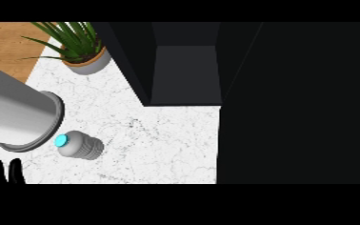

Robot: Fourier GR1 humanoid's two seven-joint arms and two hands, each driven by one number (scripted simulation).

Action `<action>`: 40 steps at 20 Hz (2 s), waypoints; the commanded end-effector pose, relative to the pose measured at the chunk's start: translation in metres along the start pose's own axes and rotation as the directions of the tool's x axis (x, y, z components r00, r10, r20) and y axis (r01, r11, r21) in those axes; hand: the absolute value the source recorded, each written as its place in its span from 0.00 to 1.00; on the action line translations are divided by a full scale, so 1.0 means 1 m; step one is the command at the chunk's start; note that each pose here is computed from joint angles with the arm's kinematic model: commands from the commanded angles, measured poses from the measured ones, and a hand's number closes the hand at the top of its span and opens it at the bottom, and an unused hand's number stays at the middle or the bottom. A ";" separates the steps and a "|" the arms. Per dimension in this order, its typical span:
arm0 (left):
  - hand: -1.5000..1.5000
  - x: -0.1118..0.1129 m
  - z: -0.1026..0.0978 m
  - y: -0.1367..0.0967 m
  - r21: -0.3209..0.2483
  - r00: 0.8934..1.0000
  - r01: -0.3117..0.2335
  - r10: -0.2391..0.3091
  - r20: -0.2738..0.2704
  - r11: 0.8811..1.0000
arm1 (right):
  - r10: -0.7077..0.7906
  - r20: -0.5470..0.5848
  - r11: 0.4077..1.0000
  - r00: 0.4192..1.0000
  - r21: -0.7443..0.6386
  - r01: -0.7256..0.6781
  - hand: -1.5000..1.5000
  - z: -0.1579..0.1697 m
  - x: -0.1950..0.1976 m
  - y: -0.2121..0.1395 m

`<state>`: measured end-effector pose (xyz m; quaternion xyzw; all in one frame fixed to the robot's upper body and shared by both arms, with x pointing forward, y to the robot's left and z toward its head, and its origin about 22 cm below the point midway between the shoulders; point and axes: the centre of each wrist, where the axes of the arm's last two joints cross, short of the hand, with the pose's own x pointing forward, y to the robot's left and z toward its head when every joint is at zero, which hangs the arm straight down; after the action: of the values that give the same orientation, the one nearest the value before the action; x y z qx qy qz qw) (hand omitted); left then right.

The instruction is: Pick up the bottled water, place it into the cabinet and close the cabinet

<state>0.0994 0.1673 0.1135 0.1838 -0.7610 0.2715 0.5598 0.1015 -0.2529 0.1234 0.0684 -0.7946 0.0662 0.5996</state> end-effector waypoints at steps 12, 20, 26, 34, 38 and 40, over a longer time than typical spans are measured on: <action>0.00 -0.011 0.002 0.010 0.069 0.999 0.049 -0.049 0.002 0.996 | -0.001 0.059 0.999 0.998 0.032 -0.001 0.00 0.036 0.032 0.000; 0.00 -0.051 -0.034 0.019 0.127 0.998 0.008 0.001 -0.069 0.992 | -0.012 0.049 1.000 0.999 0.028 0.010 0.00 0.053 0.037 0.004; 0.00 -0.088 -0.033 0.041 0.126 0.994 0.063 -0.051 -0.095 0.990 | -0.010 0.069 0.999 0.998 0.041 0.008 0.00 0.056 0.044 0.008; 0.00 -0.145 -0.043 0.067 0.130 0.981 0.080 -0.055 -0.186 0.988 | 0.002 0.042 0.999 0.999 0.049 -0.004 0.00 0.075 0.035 0.003; 0.00 -0.168 -0.051 0.077 0.148 0.983 0.080 -0.054 -0.175 0.986 | 0.010 0.049 0.999 0.999 0.036 -0.011 0.00 0.075 0.042 0.007; 0.00 -0.185 -0.046 0.081 0.138 0.984 0.063 -0.038 -0.177 0.988 | 0.007 0.053 1.000 0.999 0.020 -0.008 0.00 0.075 0.049 0.008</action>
<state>0.1394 0.2497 -0.0450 0.2220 -0.6854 0.3207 0.6149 0.0230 -0.2717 0.1001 0.0773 -0.7854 0.0736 0.6098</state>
